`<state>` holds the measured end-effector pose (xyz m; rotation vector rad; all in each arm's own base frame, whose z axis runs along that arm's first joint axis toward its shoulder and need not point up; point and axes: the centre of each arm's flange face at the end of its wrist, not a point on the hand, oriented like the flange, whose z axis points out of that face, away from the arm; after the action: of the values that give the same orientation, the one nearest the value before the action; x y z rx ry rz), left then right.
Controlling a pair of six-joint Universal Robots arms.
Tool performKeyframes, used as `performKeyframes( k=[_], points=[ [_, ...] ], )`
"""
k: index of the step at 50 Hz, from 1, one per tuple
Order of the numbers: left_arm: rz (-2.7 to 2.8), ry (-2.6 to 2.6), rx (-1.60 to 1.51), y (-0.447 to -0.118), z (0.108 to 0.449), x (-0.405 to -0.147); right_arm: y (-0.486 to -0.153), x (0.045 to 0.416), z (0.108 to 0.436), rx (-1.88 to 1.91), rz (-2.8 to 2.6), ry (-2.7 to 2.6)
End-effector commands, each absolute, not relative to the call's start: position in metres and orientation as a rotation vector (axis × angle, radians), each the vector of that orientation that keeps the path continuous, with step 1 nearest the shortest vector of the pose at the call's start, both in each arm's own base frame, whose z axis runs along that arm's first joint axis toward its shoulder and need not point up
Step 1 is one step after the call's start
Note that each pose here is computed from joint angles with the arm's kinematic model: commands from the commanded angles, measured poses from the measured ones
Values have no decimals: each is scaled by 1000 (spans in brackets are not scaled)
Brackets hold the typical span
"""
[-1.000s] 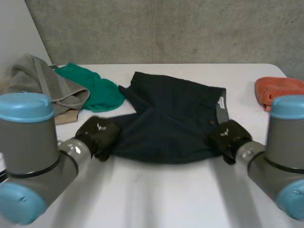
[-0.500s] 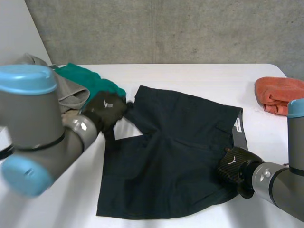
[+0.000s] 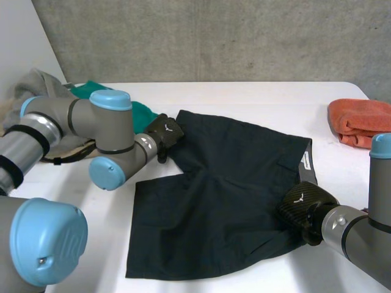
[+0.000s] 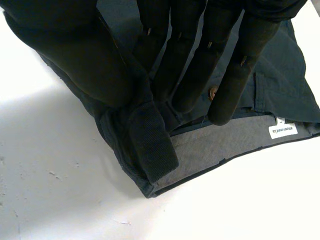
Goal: Fold the laundry.
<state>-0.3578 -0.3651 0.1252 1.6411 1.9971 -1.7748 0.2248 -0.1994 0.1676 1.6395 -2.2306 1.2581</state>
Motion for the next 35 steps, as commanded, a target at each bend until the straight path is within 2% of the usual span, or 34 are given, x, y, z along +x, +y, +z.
performKeyframes(
  k=[1,6,11,16,22,24,28,35],
  points=[
    [-1769,1898,1664,-363,122,-367,-200,225,169,1632,1277,-2223],
    [-1704,1865,1602,-367,115,-362,-199,225,169,1633,1279,-2221],
    [-1586,1829,1386,-380,124,-341,-198,226,170,1632,1286,-2219],
    [-1437,1768,1326,-372,131,-330,-197,227,170,1641,1286,-2217],
    [-1536,1714,1428,-359,139,-344,-192,230,170,1660,1287,-2203],
    [-1614,1704,1468,-352,146,-350,-191,231,170,1664,1289,-2200],
    [-1698,1704,1417,-348,165,-347,-189,233,170,1657,1294,-2214],
    [-1751,1832,1287,-322,208,-323,-194,236,173,1588,1374,-2259]
  ],
)
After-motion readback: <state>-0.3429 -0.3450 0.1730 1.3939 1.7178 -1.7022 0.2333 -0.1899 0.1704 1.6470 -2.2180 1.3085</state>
